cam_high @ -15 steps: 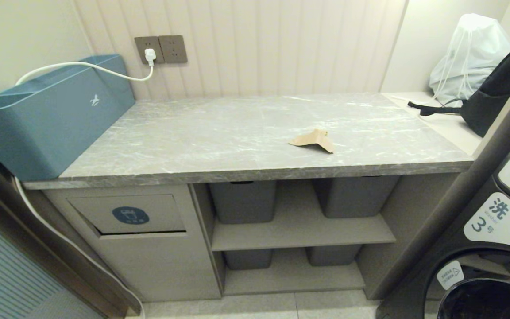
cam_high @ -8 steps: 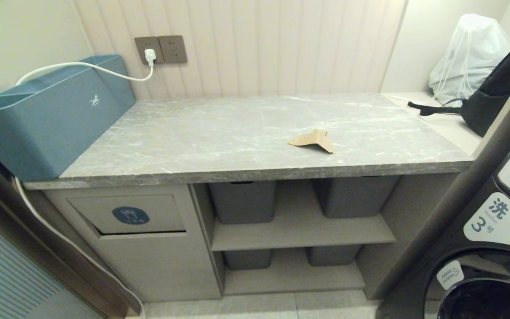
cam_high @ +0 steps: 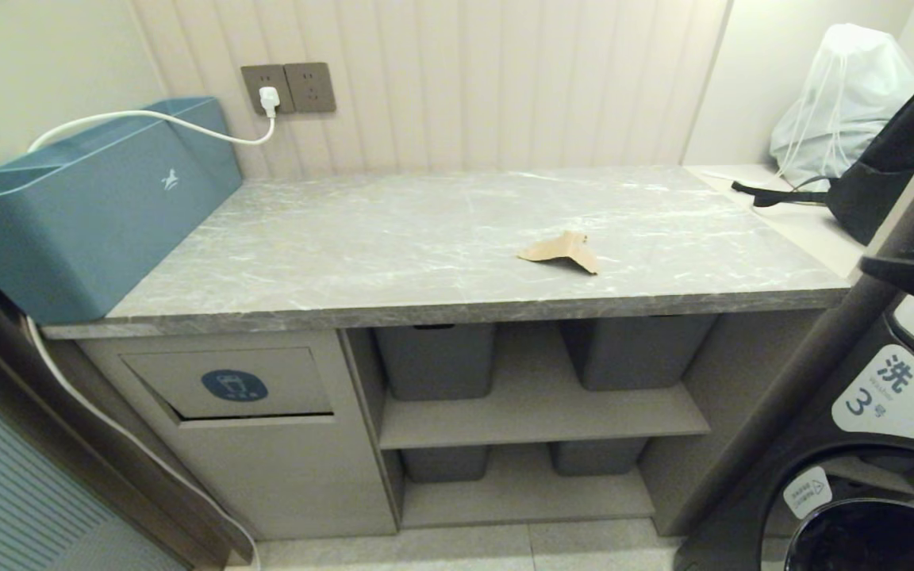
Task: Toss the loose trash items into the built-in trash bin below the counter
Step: Pick up the garbage
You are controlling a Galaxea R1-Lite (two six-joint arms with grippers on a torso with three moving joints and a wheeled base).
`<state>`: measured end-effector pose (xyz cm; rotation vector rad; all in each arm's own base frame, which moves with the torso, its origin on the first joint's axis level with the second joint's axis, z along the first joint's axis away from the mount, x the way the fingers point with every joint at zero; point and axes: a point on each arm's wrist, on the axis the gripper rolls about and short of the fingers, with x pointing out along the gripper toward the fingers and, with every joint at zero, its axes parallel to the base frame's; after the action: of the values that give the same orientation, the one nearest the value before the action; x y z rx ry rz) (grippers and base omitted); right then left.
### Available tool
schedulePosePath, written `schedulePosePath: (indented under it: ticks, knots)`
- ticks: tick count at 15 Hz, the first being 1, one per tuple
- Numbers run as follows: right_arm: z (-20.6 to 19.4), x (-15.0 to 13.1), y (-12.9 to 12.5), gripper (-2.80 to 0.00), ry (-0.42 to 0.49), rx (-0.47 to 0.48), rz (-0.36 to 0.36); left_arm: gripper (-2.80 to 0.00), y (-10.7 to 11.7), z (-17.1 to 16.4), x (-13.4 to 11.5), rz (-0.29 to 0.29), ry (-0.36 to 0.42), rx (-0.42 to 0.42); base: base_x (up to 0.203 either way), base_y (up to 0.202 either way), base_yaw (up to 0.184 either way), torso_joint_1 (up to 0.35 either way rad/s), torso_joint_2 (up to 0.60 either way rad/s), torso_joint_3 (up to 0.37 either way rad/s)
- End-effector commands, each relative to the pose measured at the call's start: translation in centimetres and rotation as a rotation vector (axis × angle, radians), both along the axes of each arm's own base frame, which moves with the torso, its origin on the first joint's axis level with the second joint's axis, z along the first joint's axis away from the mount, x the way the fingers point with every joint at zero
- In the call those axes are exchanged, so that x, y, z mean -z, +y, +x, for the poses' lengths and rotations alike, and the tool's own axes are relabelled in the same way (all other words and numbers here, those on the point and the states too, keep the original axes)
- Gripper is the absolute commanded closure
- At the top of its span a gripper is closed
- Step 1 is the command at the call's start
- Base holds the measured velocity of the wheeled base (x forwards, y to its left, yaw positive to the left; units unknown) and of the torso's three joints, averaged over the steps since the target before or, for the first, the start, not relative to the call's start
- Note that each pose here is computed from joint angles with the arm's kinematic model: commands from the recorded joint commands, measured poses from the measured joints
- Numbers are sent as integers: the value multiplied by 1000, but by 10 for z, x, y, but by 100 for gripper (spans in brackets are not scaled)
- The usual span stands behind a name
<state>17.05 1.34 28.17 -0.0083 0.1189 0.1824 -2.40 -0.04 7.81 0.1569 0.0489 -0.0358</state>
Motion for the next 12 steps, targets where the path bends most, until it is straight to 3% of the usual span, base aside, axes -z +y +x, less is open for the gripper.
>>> schedulePosePath:
  ticks: [1,4,5,6,9,12]
  knots:
    - [77,24,16,-280,100,-56,-40,0,0,-1,2,9,-1,5,0,0,0,0,0,0]
    - [112,34,35,-280,56,-142,-183,0,0,-1,2,-17,-4,0,0,0,0,0,0,0]
    - [125,40,42,-280,30,-160,-214,0,0,-1,2,-56,-4,-8,0,0,0,0,0,0]
    - [136,44,50,-280,-10,-162,-239,0,0,-1,2,-56,-2,-9,0,0,0,0,0,0]
    - [158,47,67,-280,-134,-74,-337,0,0,-1,2,-57,-2,-9,0,0,0,0,0,0]
    - [184,71,95,-280,-178,-29,-425,0,0,-1,2,-60,-4,-13,0,0,0,0,0,0]
